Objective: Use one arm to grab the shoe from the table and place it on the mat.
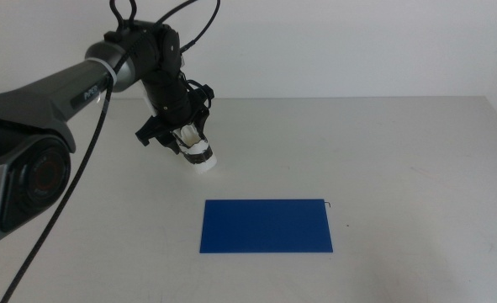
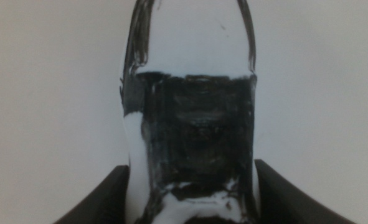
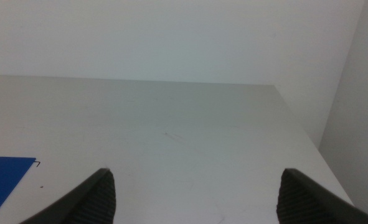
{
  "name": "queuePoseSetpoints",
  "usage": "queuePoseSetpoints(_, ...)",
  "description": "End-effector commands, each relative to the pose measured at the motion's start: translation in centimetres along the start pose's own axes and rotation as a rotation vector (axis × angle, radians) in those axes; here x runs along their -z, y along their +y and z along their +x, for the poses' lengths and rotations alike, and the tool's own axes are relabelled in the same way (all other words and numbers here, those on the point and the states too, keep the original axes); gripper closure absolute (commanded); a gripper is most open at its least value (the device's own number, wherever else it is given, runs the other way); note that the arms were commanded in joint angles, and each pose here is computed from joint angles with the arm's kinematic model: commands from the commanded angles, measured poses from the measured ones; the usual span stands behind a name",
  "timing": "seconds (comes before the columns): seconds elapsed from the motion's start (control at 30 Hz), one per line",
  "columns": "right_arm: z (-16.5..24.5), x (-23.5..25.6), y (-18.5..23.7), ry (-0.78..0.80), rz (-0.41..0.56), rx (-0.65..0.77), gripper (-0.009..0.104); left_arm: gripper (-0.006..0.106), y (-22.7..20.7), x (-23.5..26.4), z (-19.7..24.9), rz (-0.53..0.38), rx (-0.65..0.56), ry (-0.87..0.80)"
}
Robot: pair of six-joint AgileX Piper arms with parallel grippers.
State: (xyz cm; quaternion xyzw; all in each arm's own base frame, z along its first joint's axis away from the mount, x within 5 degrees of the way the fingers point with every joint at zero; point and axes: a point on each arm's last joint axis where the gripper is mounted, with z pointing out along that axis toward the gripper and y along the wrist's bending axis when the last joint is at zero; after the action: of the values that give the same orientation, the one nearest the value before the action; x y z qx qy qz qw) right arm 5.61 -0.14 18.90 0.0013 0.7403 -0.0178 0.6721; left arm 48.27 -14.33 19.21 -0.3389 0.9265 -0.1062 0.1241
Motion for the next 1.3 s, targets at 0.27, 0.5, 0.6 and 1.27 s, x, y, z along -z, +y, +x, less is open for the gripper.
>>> queuePoseSetpoints(0.27,-1.1,0.3,-0.1,-0.109,0.012,0.021,0.029,0.087,-0.3,9.9,0.9,-0.036,-0.071,-0.119)
queuePoseSetpoints(0.5,-1.1,0.3,-0.1,-0.109,0.012,0.021,0.029,0.087,-0.2,13.2,1.9,-0.075,-0.117,-0.189)
queuePoseSetpoints(0.6,-1.1,0.3,-0.1,-0.109,0.012,0.021,0.029,0.088,0.0,13.8,1.8,-0.076,-0.12,-0.213)
queuePoseSetpoints(1.27,-1.1,0.3,-0.1,-0.109,0.012,0.021,0.029,0.089,0.0,14.2,2.6,-0.056,-0.107,-0.177)
